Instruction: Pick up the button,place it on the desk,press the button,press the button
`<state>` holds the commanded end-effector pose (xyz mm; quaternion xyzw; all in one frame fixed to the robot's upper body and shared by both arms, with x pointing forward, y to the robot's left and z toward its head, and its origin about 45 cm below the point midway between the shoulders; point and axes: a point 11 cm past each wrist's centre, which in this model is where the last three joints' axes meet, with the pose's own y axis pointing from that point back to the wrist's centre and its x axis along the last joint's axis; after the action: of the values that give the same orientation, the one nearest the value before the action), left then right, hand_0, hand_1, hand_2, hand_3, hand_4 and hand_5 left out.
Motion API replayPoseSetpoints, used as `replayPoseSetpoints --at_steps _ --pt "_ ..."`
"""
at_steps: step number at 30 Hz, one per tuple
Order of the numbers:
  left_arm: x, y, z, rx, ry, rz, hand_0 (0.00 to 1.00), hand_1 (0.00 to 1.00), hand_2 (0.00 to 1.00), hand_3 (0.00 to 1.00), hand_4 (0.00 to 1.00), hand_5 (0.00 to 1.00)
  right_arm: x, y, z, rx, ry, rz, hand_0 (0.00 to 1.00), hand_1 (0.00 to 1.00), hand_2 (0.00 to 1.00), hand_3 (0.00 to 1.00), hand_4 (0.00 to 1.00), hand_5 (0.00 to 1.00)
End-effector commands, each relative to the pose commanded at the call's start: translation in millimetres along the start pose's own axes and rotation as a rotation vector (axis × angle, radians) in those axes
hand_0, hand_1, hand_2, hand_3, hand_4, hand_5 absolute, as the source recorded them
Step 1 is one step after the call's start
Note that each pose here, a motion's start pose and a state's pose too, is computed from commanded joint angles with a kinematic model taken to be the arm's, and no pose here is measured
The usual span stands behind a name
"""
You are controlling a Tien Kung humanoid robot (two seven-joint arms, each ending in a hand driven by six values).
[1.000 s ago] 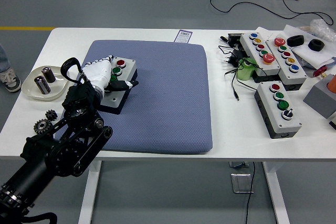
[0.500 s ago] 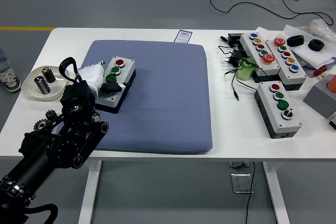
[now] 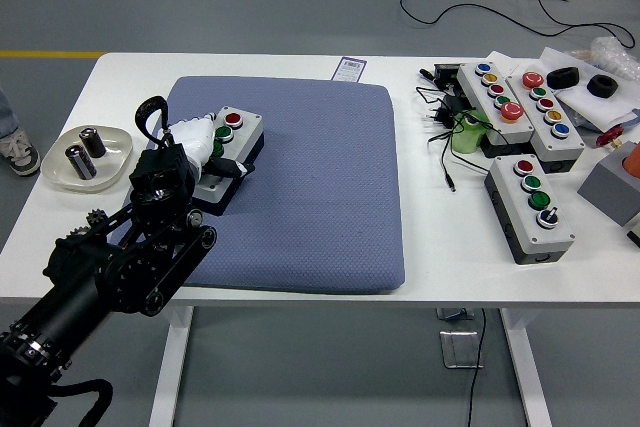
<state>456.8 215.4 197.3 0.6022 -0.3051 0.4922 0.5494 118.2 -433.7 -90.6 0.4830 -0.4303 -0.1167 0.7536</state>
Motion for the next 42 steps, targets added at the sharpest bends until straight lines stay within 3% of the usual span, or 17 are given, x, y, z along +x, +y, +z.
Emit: replayPoseSetpoints --at_steps 5,7,12,13,18,19,24,25,30,31,36,37,42 --pt "-8.2 -3.6 -5.4 0.021 -0.029 -0.033 0.879 0.994 0.998 0.958 0.924 0.541 0.1 -0.1 0.8 -0.002 -0.003 0.0 0.673 0.658 0.674 0.624 0.31 0.173" --pt "-8.2 -4.6 -6.3 0.025 -0.032 -0.036 0.832 0.971 0.998 0.947 0.92 0.547 0.0 -0.1 1.1 -0.003 -0.002 -0.001 0.673 0.658 0.674 0.624 0.31 0.173" --pt "-3.6 -5.4 -5.1 0.024 -0.032 -0.032 0.832 0.971 0.998 0.947 0.92 0.547 -0.6 -0.2 2.4 -0.005 -0.002 -0.002 0.673 0.658 0.674 0.624 0.31 0.173" --pt "-3.9 -5.4 -5.2 0.025 -0.033 -0.034 0.494 0.715 0.941 0.881 0.916 0.548 -0.7 -0.2 2.6 -0.006 -0.002 -0.002 0.673 0.658 0.674 0.624 0.31 0.173" --pt "-10.0 -4.6 -6.1 0.025 -0.041 -0.04 0.494 0.715 0.941 0.881 0.916 0.548 -1.7 -0.2 3.9 -0.008 -0.002 -0.004 0.673 0.658 0.674 0.624 0.31 0.173" --pt "-11.9 -4.2 -6.1 0.024 -0.043 -0.042 0.203 0.364 0.583 0.795 0.901 0.52 -2.0 -0.2 4.3 -0.009 -0.001 -0.004 0.673 0.658 0.674 0.624 0.31 0.173" --pt "-18.2 -4.1 -8.3 0.029 -0.049 -0.046 0.203 0.364 0.583 0.795 0.901 0.52 -2.5 -0.3 5.7 -0.011 0.002 -0.005 0.673 0.658 0.674 0.624 0.31 0.173" --pt "-19.0 -4.2 -8.9 0.03 -0.05 -0.047 0.055 0.193 0.294 0.619 0.868 0.424 -2.4 -0.3 5.8 -0.011 0.002 -0.005 0.673 0.658 0.674 0.624 0.31 0.173" --pt "-19.1 -4.4 -10.0 0.033 -0.036 -0.029 0.055 0.193 0.294 0.619 0.868 0.424 -2.4 -0.3 6.0 -0.011 0.0 -0.004 0.673 0.658 0.674 0.624 0.31 0.173" --pt "-18.1 -4.4 -9.9 0.033 -0.03 -0.02 0.026 0.113 0.2 0.5 0.849 0.363 -2.3 -0.3 5.7 -0.011 -0.001 -0.004 0.673 0.658 0.674 0.624 0.31 0.173" --pt "-13.8 -4.3 -9.2 0.031 -0.007 0.013 0.026 0.113 0.2 0.5 0.849 0.363 -1.6 -0.3 4.4 -0.009 -0.003 -0.003 0.673 0.658 0.674 0.624 0.31 0.173" --pt "-13.1 -4.3 -9.0 0.031 -0.002 0.02 0.019 0.004 0.055 0.374 0.829 0.309 -1.4 -0.3 4.3 -0.009 -0.004 -0.003 0.673 0.658 0.674 0.624 0.31 0.173" --pt "-13.6 -4.9 -9.8 0.034 0.002 0.036 0.019 0.004 0.055 0.374 0.829 0.309 -0.5 -0.3 3.5 -0.007 -0.005 -0.002 0.673 0.658 0.674 0.624 0.31 0.173"
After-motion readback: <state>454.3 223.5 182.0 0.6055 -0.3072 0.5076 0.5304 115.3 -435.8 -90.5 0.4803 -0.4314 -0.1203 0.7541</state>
